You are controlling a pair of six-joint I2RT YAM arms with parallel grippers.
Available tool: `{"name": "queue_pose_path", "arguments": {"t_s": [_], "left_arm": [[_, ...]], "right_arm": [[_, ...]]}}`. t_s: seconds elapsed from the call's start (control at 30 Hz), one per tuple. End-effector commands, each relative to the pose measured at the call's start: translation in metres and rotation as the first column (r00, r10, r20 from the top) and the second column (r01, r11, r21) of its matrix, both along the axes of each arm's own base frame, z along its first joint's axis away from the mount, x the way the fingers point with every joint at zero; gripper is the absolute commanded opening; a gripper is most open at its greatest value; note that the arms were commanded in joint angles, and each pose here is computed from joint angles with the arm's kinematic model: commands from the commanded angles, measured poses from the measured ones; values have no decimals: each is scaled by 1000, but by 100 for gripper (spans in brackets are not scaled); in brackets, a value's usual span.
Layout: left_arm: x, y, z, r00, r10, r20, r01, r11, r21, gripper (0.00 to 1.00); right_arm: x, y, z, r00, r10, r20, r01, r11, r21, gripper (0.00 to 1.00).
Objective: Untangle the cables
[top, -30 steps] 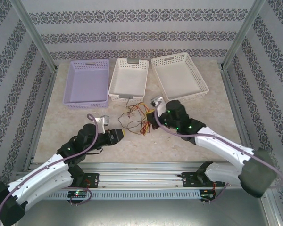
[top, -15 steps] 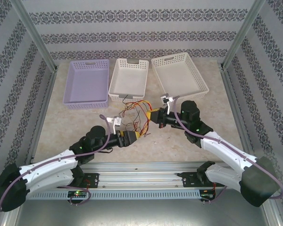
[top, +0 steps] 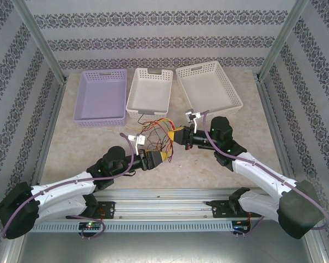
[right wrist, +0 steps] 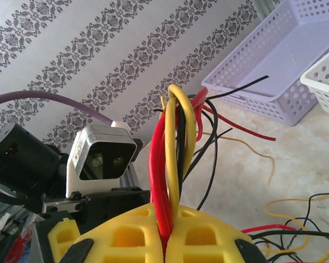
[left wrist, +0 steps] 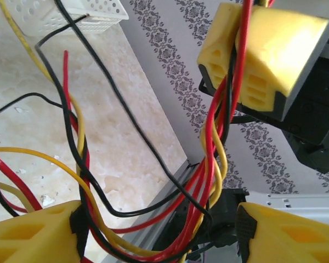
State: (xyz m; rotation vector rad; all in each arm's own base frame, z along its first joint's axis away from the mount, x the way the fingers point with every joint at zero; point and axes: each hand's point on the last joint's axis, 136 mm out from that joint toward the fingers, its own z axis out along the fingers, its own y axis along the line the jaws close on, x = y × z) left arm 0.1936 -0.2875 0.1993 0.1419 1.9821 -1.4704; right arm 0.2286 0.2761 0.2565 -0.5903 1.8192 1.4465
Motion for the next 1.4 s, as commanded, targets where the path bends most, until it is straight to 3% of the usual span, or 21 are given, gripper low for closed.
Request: {"name": "queue_pose_path", "arguments": {"t_s": [0.0, 0.17, 0.47, 0.73, 1.07, 1.2, 1.37], "left_arm": [[1, -9, 27, 997, -17, 74, 22, 997, -69, 63], [3, -13, 24, 997, -24, 68, 28, 998, -61, 54], [2, -2, 20, 997, 12, 73, -10, 1000, -24, 0], [-1, 25, 0, 995, 88, 54, -92, 993, 78, 0], [3, 73, -31, 965, 260, 34, -259, 928, 266, 0], [8, 89, -42, 944, 329, 23, -315, 878, 359, 0], [12, 110, -49, 912, 409, 23, -374, 811, 450, 0]], "right_arm": [[-11, 6, 6, 998, 54, 22, -54, 998, 23, 0], [-13, 6, 5, 998, 55, 22, -56, 998, 19, 0], [-16, 0, 2, 999, 36, 31, -37, 999, 9, 0], [4, -37, -1, 981, -185, 60, 188, 981, -45, 0], [17, -82, -18, 906, -412, 102, 422, 899, -119, 0], [35, -114, -34, 808, -583, 84, 587, 785, -196, 0], [48, -148, -56, 699, -714, 41, 692, 661, -291, 0]]}}
